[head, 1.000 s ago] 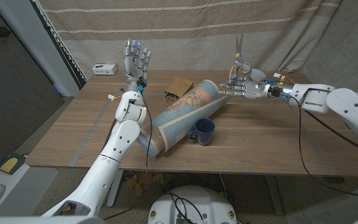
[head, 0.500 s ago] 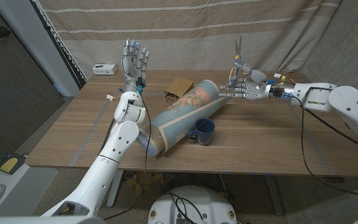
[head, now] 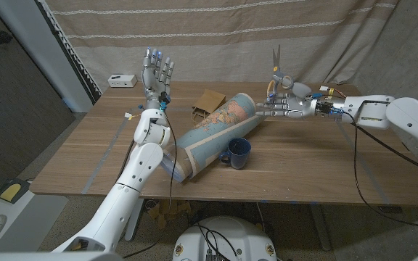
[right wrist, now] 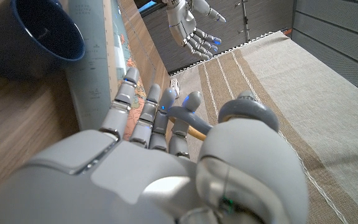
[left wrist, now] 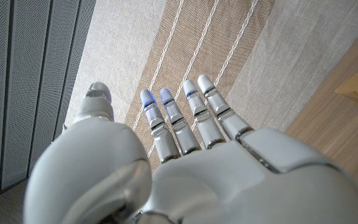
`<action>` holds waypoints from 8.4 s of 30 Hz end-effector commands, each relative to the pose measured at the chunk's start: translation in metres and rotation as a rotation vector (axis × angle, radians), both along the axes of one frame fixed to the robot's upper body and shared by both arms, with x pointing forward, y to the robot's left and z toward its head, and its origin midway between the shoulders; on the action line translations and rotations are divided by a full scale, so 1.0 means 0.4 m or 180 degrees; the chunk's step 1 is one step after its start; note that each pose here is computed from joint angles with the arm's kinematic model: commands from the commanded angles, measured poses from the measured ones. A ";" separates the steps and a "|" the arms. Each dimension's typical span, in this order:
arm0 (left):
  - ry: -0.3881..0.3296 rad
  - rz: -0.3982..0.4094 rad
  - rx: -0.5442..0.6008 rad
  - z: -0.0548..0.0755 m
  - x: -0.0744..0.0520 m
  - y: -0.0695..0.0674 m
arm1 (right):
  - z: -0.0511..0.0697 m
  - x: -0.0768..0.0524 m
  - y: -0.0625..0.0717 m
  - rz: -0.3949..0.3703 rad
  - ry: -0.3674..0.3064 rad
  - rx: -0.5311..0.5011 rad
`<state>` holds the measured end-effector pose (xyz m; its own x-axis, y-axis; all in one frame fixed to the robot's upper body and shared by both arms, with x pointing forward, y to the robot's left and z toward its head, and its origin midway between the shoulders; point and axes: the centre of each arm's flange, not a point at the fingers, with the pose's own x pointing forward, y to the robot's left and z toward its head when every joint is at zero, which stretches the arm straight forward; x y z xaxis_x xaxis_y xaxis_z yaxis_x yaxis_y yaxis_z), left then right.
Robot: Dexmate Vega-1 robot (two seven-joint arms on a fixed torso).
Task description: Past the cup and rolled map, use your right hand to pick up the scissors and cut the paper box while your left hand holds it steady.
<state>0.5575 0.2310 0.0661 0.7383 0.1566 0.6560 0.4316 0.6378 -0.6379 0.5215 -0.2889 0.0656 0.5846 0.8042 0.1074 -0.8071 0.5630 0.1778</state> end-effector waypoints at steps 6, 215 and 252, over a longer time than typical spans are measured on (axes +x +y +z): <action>0.0049 -0.0040 0.0087 -0.001 -0.007 0.004 | -0.008 -0.008 -0.007 0.0032 0.0081 -0.0085; -0.0834 0.4306 0.6099 0.084 0.103 0.122 | 0.003 -0.099 -0.033 -0.0169 0.0163 -0.0273; -0.1209 0.4636 0.6556 0.006 0.159 0.075 | 0.008 -0.081 -0.034 -0.0233 0.0134 -0.0211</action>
<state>0.6134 0.2640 0.0786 0.6809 -0.4295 0.5933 -0.6692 -0.0357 0.7422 0.4881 -0.3010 0.0705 0.6388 0.7691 0.0201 -0.7607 0.6275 0.1661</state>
